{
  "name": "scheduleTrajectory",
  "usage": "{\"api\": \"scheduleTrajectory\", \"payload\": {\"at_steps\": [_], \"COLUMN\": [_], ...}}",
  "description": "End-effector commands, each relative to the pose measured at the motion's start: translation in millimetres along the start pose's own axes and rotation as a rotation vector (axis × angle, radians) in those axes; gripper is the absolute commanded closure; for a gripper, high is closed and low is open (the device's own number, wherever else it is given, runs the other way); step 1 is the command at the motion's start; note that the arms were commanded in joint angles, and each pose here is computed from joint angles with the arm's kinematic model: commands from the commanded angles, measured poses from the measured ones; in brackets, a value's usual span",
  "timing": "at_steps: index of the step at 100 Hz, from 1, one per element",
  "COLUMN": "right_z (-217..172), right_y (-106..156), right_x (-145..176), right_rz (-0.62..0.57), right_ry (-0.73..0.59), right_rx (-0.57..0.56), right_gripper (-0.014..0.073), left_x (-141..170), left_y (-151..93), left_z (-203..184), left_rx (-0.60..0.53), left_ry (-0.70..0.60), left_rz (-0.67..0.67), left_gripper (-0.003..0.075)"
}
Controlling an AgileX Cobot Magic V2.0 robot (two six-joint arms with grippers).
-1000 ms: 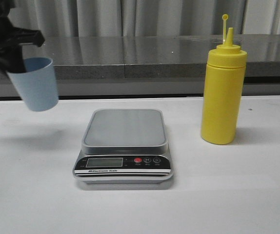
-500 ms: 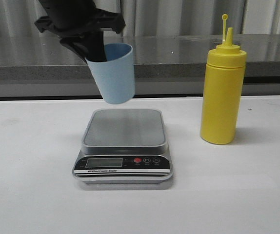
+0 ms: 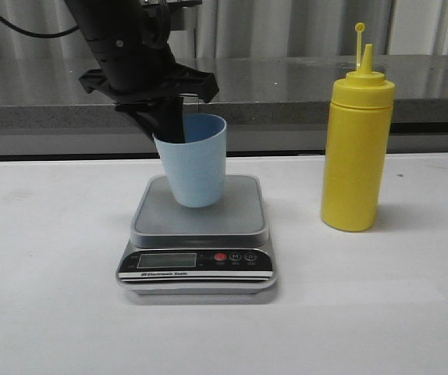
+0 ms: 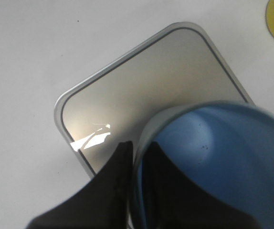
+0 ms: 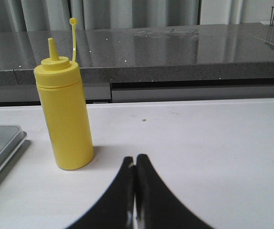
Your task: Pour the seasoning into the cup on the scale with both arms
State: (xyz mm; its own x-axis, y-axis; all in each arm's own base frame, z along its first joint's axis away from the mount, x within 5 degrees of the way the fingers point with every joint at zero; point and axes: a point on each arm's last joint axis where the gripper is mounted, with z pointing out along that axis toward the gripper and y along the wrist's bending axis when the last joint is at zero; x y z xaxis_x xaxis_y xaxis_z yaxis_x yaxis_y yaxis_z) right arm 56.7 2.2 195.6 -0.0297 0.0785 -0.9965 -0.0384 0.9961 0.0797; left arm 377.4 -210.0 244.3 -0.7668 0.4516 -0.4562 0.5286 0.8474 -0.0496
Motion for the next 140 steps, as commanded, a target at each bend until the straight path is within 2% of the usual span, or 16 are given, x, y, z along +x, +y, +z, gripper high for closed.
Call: {"api": "scheduleTrajectory", "payload": {"at_steps": [1,11,17,42,63,96,108,140], "right_z": [-3.1,-3.1,-3.1,-3.1,-3.1,-3.1,-3.1,-3.1], "right_y": [1.0,1.0,1.0,1.0,1.0,1.0,1.0,1.0], "right_x": [-14.2,-14.2,-14.2,-14.2,-14.2,-14.2,-14.2,-14.2], "right_rz": [-0.003,-0.003,-0.003,-0.003,-0.003,-0.003,-0.003,-0.003], "right_ry": [-0.115,-0.115,-0.115,-0.115,-0.115,-0.115,-0.115,-0.115], "right_rx": [-0.005,-0.005,-0.005,-0.005,-0.005,-0.005,-0.005,-0.005], "right_gripper": [0.0662,0.0662,0.0662,0.0662,0.0662,0.0662,0.0662,0.0662], "left_x": [-14.8,-14.8,-15.2,-18.8,-23.5,-6.5,13.0,80.1], "left_y": [-7.1,-7.1,-7.0,-8.5,-10.9,-13.2,-8.6,23.1], "left_z": [-30.7,-30.7,-30.7,-43.7,-84.0,-151.3,-167.1,-200.7], "left_rx": [0.018,0.018,0.017,0.027,0.028,0.012,-0.003,-0.101], "left_ry": [-0.119,-0.119,-0.123,-0.172,-0.286,-0.492,-0.541,-0.600], "left_rz": [-0.003,-0.003,-0.009,-0.039,-0.060,-0.053,-0.068,-0.168], "left_gripper": [0.0556,0.0428,0.0389,0.0379,0.0463,0.0743,0.0741,0.0741]}}
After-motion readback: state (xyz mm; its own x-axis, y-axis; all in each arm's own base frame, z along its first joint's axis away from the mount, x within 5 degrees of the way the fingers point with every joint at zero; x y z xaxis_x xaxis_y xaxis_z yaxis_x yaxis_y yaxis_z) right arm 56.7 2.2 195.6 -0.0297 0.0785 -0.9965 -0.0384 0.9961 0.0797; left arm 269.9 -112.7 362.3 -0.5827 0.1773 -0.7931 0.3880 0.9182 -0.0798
